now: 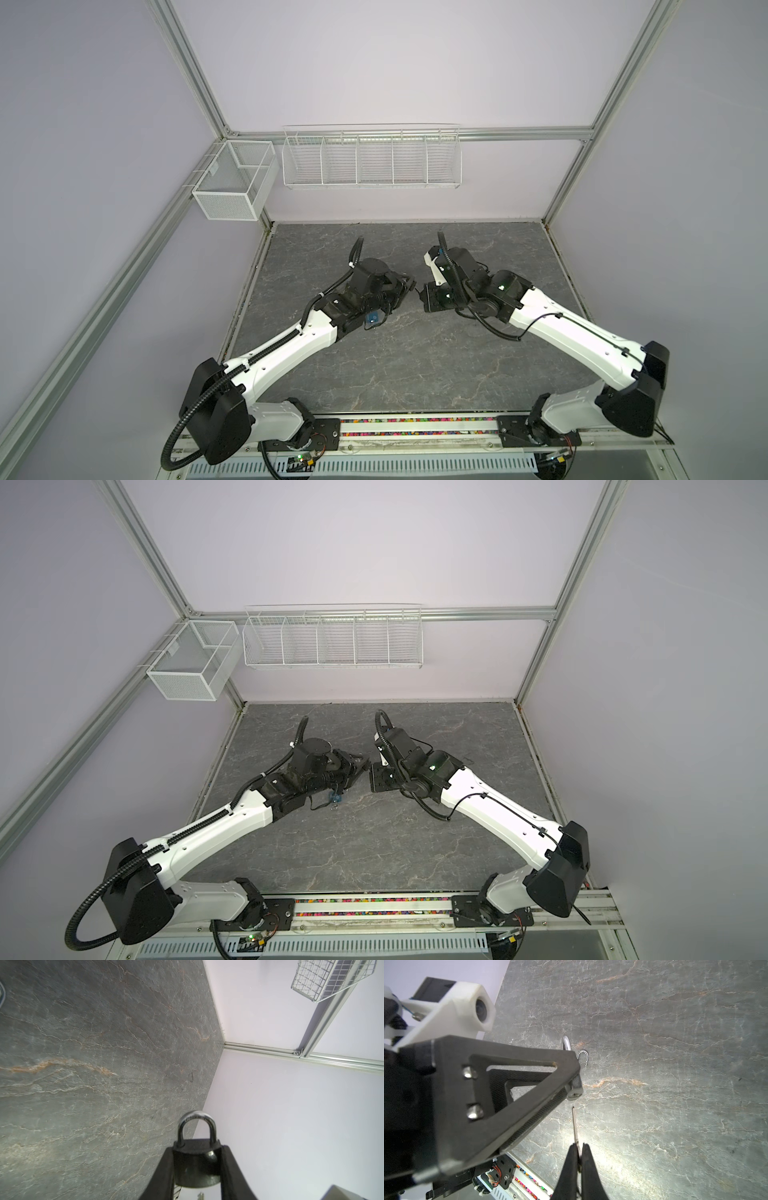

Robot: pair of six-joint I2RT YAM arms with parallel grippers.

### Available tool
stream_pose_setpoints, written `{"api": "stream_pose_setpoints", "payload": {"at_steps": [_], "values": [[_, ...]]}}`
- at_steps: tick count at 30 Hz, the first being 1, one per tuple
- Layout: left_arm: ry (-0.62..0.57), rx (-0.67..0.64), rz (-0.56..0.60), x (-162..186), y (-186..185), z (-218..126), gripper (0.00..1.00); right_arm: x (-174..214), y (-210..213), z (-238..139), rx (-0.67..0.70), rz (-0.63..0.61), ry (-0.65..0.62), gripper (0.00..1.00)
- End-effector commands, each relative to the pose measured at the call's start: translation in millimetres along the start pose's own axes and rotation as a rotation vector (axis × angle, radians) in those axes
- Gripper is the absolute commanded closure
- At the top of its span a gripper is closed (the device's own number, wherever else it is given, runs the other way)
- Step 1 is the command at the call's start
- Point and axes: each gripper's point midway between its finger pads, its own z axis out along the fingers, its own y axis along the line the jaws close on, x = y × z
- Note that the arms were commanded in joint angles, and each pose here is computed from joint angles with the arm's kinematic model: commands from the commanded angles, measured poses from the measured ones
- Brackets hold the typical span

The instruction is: Unlock with the key

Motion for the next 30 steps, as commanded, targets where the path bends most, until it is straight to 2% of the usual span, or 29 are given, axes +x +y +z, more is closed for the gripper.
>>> {"api": "stream_pose_setpoints", "payload": {"at_steps": [1, 11, 30], "values": [[0.006, 0.052, -0.022, 0, -14, -8, 0.96, -2, 2, -3, 0.005, -0.006, 0.006, 0.93], [0.01, 0.055, -0.022, 1, -16, -5, 0.96, -9, -8, 1, 0.08, -0.02, -0.016, 0.93], [0.021, 0.056, -0.039, 2, -15, -1, 0.96, -12, -3, 8, 0.066, -0.029, -0.013, 0.93]]}}
